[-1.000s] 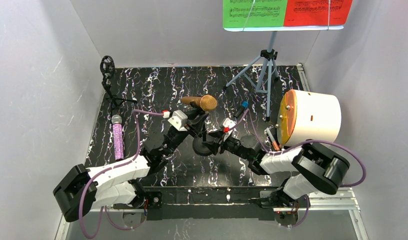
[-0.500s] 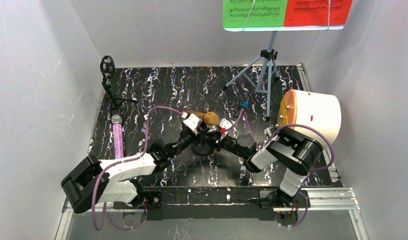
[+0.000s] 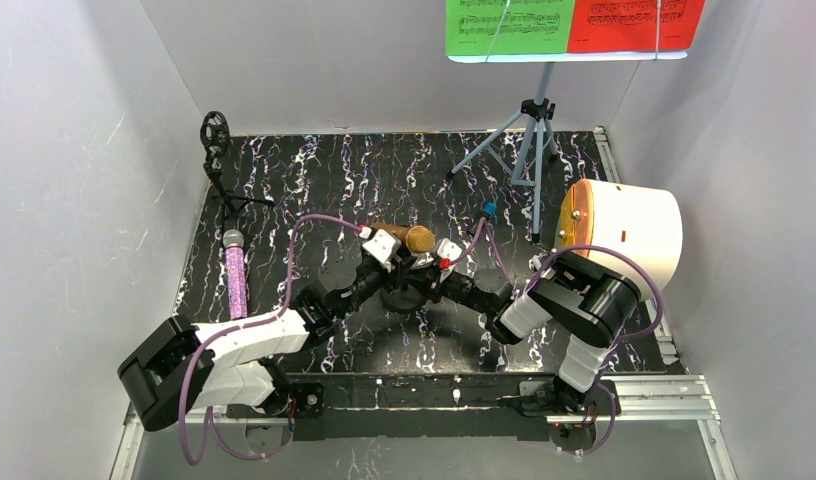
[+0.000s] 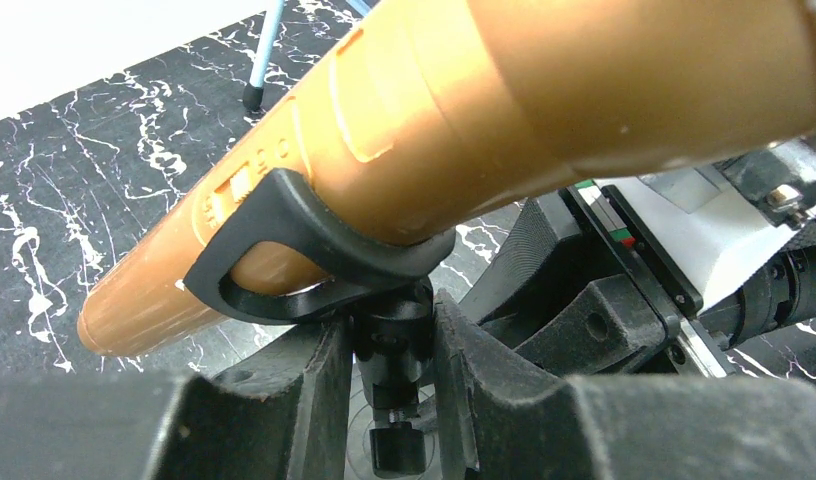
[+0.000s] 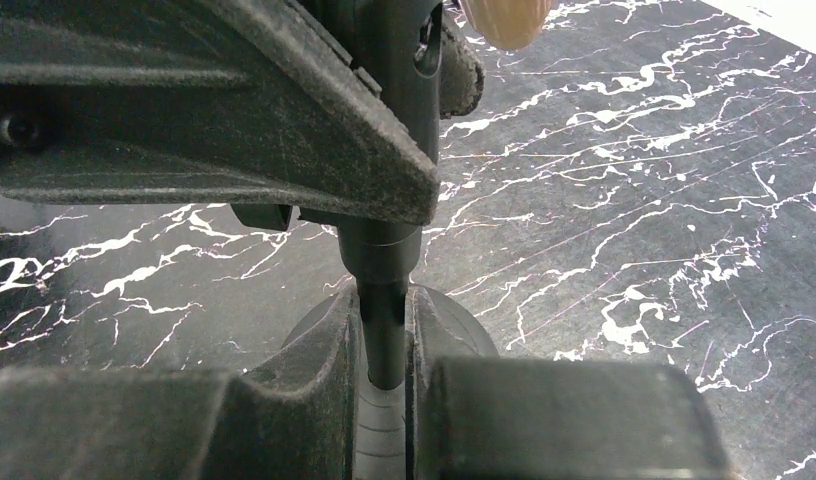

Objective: Pack up the instrument practice props
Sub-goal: Adjust the microphone stand with the microphone at the center of the board.

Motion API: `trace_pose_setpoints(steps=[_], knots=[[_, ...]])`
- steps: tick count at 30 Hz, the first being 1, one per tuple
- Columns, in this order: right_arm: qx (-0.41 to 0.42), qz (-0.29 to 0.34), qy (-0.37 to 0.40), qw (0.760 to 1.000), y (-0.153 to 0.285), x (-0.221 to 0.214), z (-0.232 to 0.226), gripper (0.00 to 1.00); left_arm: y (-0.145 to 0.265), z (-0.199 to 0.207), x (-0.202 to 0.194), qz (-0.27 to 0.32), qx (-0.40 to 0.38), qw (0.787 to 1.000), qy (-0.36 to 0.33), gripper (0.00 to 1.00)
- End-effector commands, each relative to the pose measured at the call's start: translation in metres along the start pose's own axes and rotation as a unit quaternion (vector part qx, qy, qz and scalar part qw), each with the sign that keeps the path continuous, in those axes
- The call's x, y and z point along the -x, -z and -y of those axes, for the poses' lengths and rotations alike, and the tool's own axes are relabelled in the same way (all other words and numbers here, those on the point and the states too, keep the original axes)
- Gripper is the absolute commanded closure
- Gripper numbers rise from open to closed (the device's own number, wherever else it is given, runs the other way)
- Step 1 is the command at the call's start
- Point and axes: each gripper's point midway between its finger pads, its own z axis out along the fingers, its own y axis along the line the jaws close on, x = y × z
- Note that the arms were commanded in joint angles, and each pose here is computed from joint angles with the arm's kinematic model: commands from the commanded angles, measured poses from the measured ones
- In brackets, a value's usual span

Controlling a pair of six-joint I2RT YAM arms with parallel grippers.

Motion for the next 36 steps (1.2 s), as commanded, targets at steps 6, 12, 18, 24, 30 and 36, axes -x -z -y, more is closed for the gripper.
trace_pose_setpoints(steps=[6,12,18,24,30,36], knots=[[-0.001,0.071,0.019,0.997,0.007,0.058,0.0,0.62,0.014,-0.017,-0.033,-0.022,0.039,0.999,-0.014,0.83],[-0.031,0.023,-0.008,0.999,0.022,0.061,0.004,0.35,0.015,-0.018,-0.03,-0.012,0.041,0.999,-0.01,0.64],[-0.042,-0.044,-0.041,0.997,0.041,0.068,0.001,0.24,0.014,-0.016,-0.026,-0.003,0.036,0.999,-0.004,0.56],[-0.03,-0.052,-0.057,0.997,0.053,0.118,-0.008,0.14,0.017,-0.016,-0.019,0.013,0.043,0.999,0.02,0.48],[-0.017,-0.017,-0.066,0.998,0.056,0.186,-0.016,0.01,0.019,-0.014,-0.006,0.036,0.038,0.998,0.044,0.4],[-0.009,0.001,-0.114,0.993,0.048,0.238,-0.021,0.01,0.019,-0.012,0.005,0.053,0.035,0.996,0.066,0.37]])
